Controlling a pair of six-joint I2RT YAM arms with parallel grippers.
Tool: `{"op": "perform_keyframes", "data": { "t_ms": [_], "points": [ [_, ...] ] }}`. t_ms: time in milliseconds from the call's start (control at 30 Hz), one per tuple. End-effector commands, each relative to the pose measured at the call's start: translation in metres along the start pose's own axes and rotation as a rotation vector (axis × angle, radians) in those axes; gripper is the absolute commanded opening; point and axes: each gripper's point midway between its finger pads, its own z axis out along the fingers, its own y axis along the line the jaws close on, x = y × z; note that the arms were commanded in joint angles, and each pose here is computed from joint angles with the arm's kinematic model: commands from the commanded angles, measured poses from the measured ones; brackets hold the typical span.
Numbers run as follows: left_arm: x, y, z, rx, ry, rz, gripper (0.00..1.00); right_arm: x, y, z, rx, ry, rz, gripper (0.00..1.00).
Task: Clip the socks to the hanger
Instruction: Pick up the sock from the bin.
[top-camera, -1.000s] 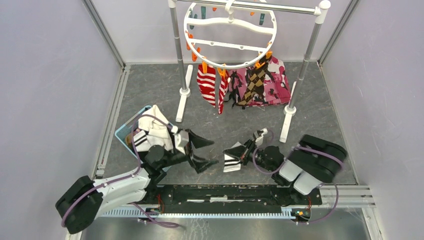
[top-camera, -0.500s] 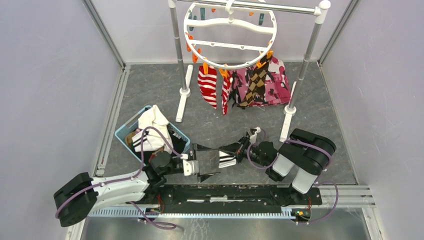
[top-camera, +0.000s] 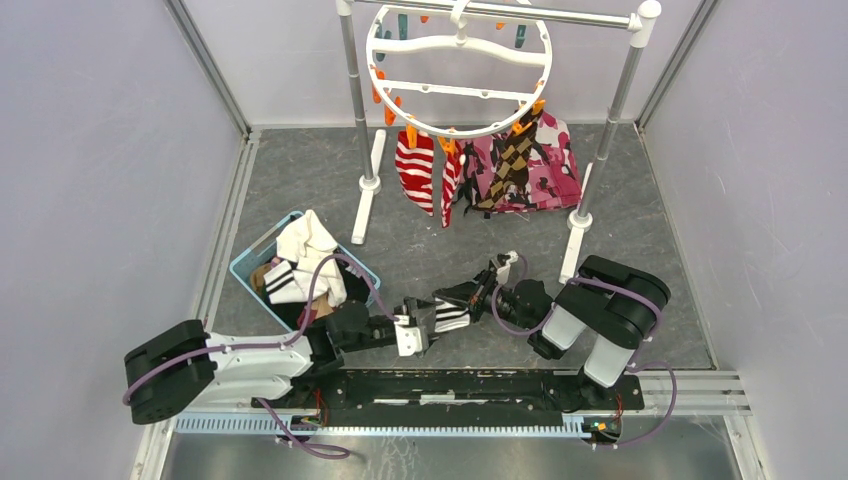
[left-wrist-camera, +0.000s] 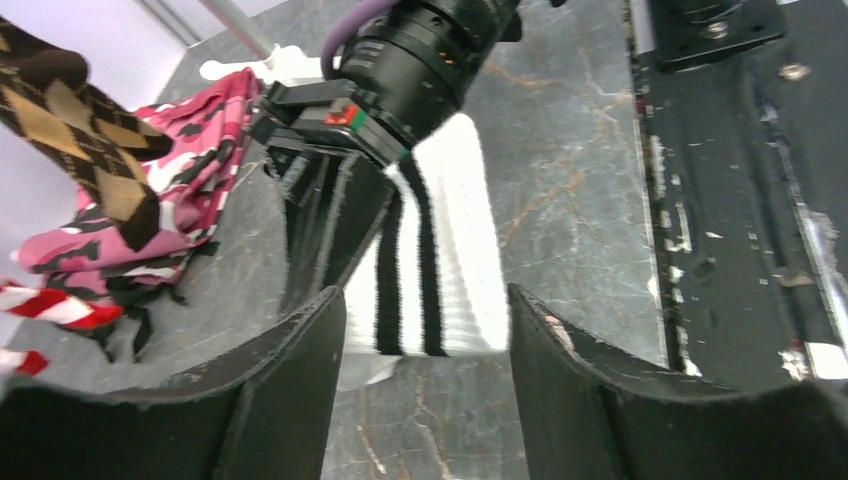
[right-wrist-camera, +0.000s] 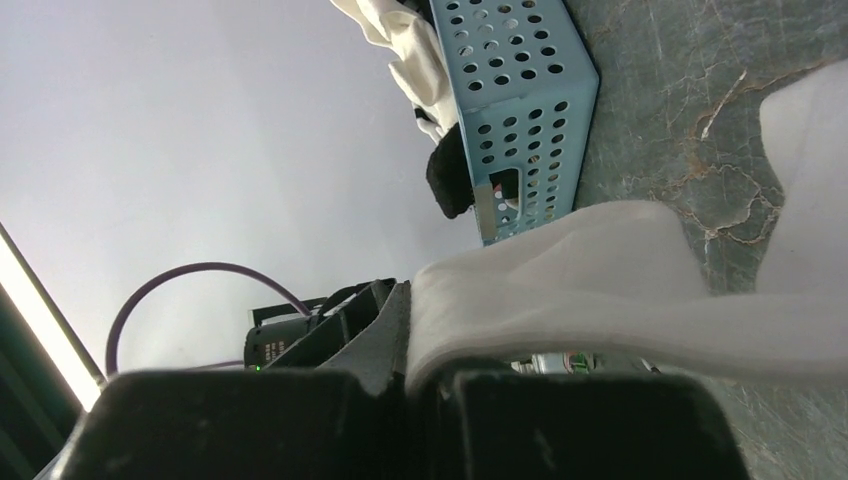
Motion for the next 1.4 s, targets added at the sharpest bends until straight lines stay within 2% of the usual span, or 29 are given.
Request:
{"op": "perform_keyframes", "data": {
  "t_ms": [0,67,167,200,333,500,667,833,933,1067,1200,1300,1367],
  "points": [
    [-0.019,0.027,0.01,-0.091,-0.022,0.058,0.59,0.028,0.103,-0.026,-0.443,0.109,-0.087,0.05],
    [-0.021,0.025,0.013,-0.076,-0.027,0.047,0.45,0.028,0.103,-0.026,-0.442,0.109,-0.085,0.06],
    [-0.02,0.02,0.016,-0.043,-0.016,0.027,0.04,0.028,0.103,-0.027,-0.444,0.109,-0.09,0.09],
    [-0.019,0.018,0.015,-0.034,-0.015,0.016,0.02,0.028,0.104,-0.028,-0.445,0.107,-0.094,0.11],
    [-0.021,0.016,0.008,-0.039,-0.016,-0.018,0.02,0.025,0.105,-0.03,-0.456,0.091,-0.15,0.24],
    [-0.029,0.016,-0.004,-0.056,-0.013,-0.134,0.02,0.013,0.106,-0.033,-0.476,0.059,-0.334,0.55],
    [-0.033,0.014,-0.017,-0.073,-0.01,-0.213,0.02,0.006,0.108,-0.043,-0.49,0.031,-0.436,0.71],
    [-0.025,0.03,-0.028,-0.2,0.014,-0.311,0.02,0.004,0.106,-0.048,-0.464,0.003,-0.586,0.74],
    [-0.025,0.041,-0.034,-0.266,0.014,-0.358,0.02,-0.007,0.092,-0.046,-0.37,-0.051,-0.733,0.75],
    [-0.029,0.049,-0.038,-0.307,-0.006,-0.437,0.02,-0.039,0.09,-0.049,-0.177,-0.218,-1.088,0.81],
    [-0.036,0.053,-0.034,-0.275,-0.027,-0.519,0.02,-0.059,0.12,-0.077,-0.097,-0.392,-1.442,0.85],
    [-0.043,0.059,-0.03,-0.229,-0.039,-0.562,0.02,-0.056,0.135,-0.091,-0.096,-0.417,-1.632,0.85],
    [-0.047,0.063,-0.027,-0.191,-0.046,-0.586,0.02,-0.053,0.135,-0.092,-0.087,-0.391,-1.698,0.86]
  ]
}}
